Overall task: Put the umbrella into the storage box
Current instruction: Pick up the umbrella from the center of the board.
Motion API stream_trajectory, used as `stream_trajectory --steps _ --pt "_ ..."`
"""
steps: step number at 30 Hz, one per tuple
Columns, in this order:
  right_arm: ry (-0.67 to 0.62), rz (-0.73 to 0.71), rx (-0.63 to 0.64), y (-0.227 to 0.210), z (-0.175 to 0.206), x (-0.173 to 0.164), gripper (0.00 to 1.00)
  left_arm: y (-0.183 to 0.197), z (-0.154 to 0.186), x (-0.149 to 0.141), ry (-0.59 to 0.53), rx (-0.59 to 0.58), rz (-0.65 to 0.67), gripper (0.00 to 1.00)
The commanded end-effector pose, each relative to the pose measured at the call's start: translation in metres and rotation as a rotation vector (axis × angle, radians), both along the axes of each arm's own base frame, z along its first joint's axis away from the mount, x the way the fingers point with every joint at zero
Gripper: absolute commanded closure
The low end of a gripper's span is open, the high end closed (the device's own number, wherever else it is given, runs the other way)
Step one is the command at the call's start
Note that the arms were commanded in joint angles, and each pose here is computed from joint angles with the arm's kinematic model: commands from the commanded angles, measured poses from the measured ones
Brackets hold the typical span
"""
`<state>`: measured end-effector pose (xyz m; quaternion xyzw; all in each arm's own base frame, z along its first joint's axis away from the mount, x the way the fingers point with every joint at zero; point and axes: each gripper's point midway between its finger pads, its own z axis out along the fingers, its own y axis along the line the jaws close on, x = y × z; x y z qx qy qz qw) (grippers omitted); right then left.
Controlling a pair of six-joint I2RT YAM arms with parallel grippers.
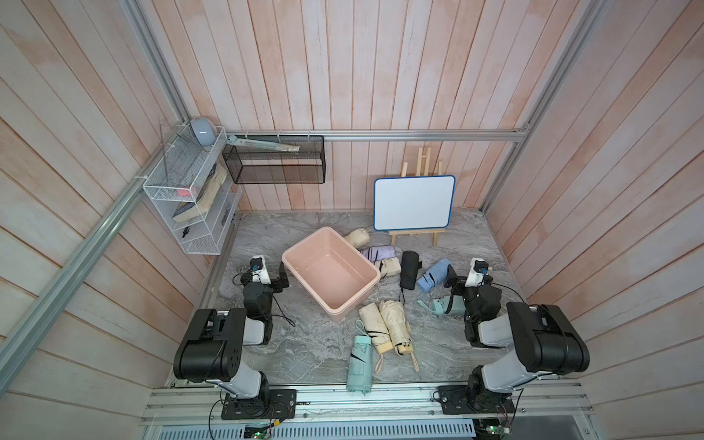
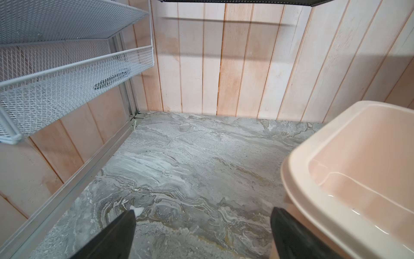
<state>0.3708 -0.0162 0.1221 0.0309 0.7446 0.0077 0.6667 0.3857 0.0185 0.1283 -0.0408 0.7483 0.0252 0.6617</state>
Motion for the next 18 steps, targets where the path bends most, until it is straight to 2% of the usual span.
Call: stream_trajectory --steps 1,12,18 --pt "-0.024 0.006 -0.01 0.0 0.008 0.004 0.02 -0.001 0.003 0.001 -0.014 0.001 -0.008 0.0" --pt "-0.023 0.005 -0.01 0.0 0.008 0.003 0.02 -0.002 0.002 0.0 -0.01 0.0 -0.008 0.0" --pt "-0.044 -0.009 -0.01 -0.002 0.013 0.001 0.02 0.004 0.013 -0.005 -0.039 -0.008 0.024 0.0"
